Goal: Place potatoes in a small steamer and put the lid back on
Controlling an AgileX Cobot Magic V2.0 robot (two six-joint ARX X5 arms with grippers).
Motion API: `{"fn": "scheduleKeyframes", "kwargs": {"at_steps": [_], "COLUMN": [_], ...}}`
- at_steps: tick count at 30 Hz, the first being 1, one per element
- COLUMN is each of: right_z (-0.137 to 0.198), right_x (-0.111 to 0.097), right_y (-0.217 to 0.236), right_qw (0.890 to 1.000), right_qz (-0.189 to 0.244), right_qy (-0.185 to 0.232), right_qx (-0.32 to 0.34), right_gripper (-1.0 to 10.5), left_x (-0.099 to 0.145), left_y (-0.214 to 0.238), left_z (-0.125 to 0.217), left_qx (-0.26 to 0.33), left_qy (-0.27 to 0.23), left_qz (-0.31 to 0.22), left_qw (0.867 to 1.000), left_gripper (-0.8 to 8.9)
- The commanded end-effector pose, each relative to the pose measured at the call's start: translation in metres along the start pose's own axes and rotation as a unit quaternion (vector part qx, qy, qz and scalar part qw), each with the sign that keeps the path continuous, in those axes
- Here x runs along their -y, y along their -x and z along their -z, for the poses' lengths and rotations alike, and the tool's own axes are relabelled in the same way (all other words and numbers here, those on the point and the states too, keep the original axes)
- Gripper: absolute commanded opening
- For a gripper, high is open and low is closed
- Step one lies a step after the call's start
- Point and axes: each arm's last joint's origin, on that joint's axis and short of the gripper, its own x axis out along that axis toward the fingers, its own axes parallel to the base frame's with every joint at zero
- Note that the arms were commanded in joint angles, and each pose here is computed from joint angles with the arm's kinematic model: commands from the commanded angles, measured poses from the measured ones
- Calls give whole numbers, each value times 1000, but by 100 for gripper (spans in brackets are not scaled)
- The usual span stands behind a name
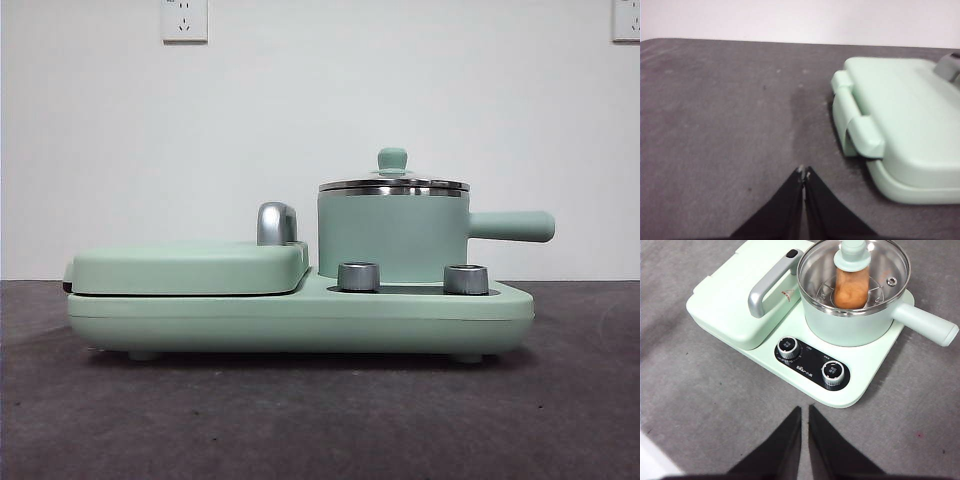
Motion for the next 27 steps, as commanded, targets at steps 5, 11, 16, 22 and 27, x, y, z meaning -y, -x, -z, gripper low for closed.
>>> {"fn": "scheduleKeyframes", "kwargs": {"at_steps": [5, 11, 16, 22, 27], "right_z": [-2, -3, -3, -3, -4], "right_x": [-1, -1, -1, -1, 3], "right_y": [0, 0, 0, 0, 2], "right_qw": [1000, 1000, 1000, 1000, 998], "right_qz": [-2, -2, -2, -2, 42], "right_qy": [1, 2, 2, 3, 38], "right_qx": [5, 9, 9, 10, 38], "right_gripper": [21, 21, 21, 20, 19], "left_x": [-4, -4, -4, -4, -4], "left_y": [-9, -11, -11, -11, -11], "left_z": [30, 29, 29, 29, 29], "left_qx": [11, 38, 39, 40, 39], "left_qy": [-2, -4, -4, -4, -4], "left_qz": [-10, -9, -9, -9, -9], "left_qw": [1000, 999, 999, 999, 999], "left_gripper": [6, 6, 6, 6, 6]}}
